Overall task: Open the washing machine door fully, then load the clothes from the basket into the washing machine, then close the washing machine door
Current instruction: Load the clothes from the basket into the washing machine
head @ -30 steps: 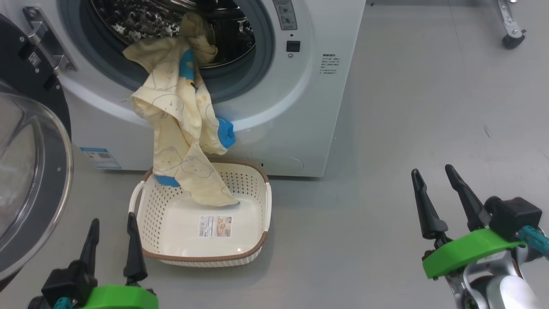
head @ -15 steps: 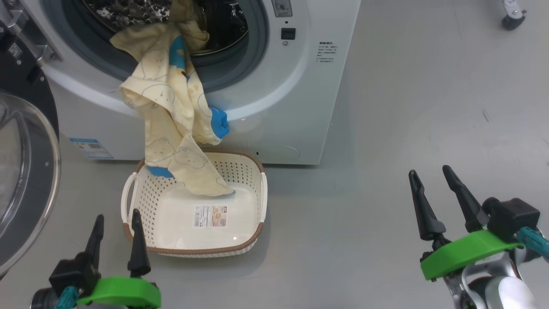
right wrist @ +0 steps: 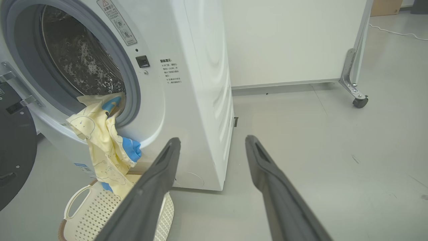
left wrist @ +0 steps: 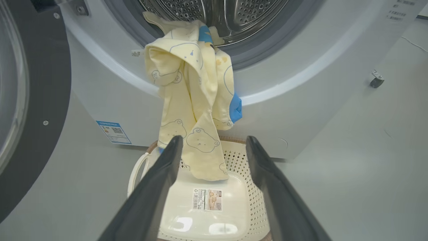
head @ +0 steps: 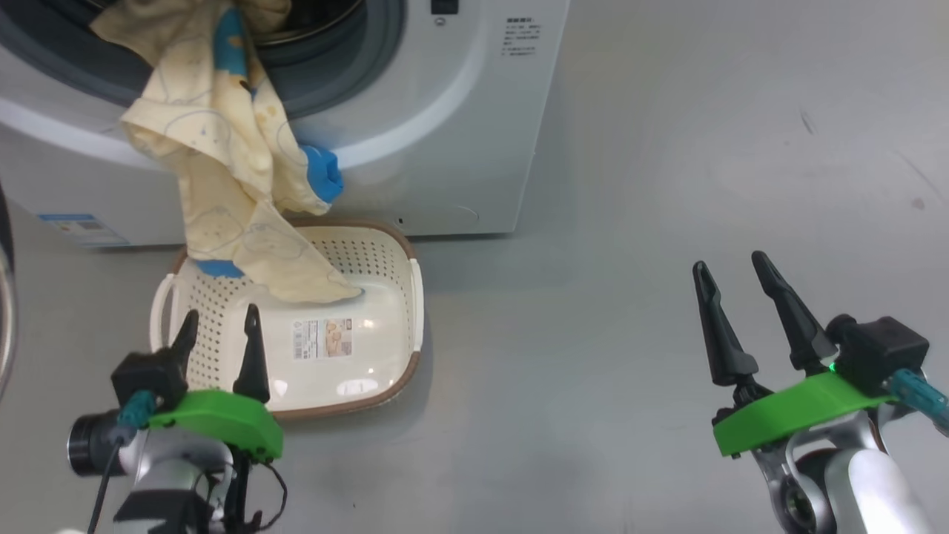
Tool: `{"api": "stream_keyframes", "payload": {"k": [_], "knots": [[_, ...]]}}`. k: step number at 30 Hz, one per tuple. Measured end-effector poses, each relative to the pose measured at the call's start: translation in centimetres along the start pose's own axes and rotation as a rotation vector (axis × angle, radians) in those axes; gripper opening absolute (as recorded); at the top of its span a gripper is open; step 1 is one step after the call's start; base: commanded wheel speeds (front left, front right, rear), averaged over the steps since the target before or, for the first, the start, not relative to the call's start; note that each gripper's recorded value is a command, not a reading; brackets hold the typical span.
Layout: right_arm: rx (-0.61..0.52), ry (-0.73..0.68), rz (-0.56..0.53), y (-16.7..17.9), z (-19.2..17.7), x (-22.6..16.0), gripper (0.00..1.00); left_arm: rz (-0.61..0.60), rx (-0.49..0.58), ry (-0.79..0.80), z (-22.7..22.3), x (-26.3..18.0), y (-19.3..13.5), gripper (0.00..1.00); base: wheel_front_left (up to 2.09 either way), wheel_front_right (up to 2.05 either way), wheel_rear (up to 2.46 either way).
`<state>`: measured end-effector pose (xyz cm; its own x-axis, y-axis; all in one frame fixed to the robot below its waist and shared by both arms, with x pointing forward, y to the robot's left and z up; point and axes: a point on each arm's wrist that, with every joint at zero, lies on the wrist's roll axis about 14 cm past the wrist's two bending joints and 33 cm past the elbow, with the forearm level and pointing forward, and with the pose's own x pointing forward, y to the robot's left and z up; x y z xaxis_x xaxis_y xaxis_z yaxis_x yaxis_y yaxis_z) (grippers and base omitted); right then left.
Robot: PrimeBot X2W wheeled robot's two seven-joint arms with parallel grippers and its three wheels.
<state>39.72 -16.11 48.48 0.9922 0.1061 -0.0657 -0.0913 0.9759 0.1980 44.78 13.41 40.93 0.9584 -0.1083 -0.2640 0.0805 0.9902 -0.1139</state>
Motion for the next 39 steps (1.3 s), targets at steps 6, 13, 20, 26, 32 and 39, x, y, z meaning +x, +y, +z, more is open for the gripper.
{"api": "stream_keyframes", "payload": {"k": [6,13,20,26,32,39], "knots": [[0.005,0.014,-0.030,-1.1,-1.1,0.8,1.00,-0.050,-0.011,0.097,-2.4,4.2,-1.2,1.00,0.00,0.00,0.00],[0.010,0.016,-0.070,-2.7,-2.2,1.8,1.00,-0.088,0.001,0.220,-5.6,9.3,-1.5,1.00,0.00,0.00,0.00],[0.014,0.064,-0.136,-4.9,-4.6,1.4,1.00,-0.091,0.013,0.342,-8.7,14.8,-0.7,1.00,0.00,0.00,0.00],[0.008,0.079,-0.166,-5.9,-5.4,1.3,1.00,-0.084,0.025,0.401,-10.1,17.5,-0.1,1.00,0.00,0.00,0.00],[0.012,0.088,-0.189,-6.6,-6.0,1.1,1.00,-0.065,0.020,0.468,-11.5,19.6,0.2,1.00,0.00,0.00,0.00],[0.018,0.096,-0.208,-7.1,-6.4,0.8,1.00,-0.047,0.014,0.544,-12.5,20.6,0.6,0.00,0.00,0.00,0.00]]}}
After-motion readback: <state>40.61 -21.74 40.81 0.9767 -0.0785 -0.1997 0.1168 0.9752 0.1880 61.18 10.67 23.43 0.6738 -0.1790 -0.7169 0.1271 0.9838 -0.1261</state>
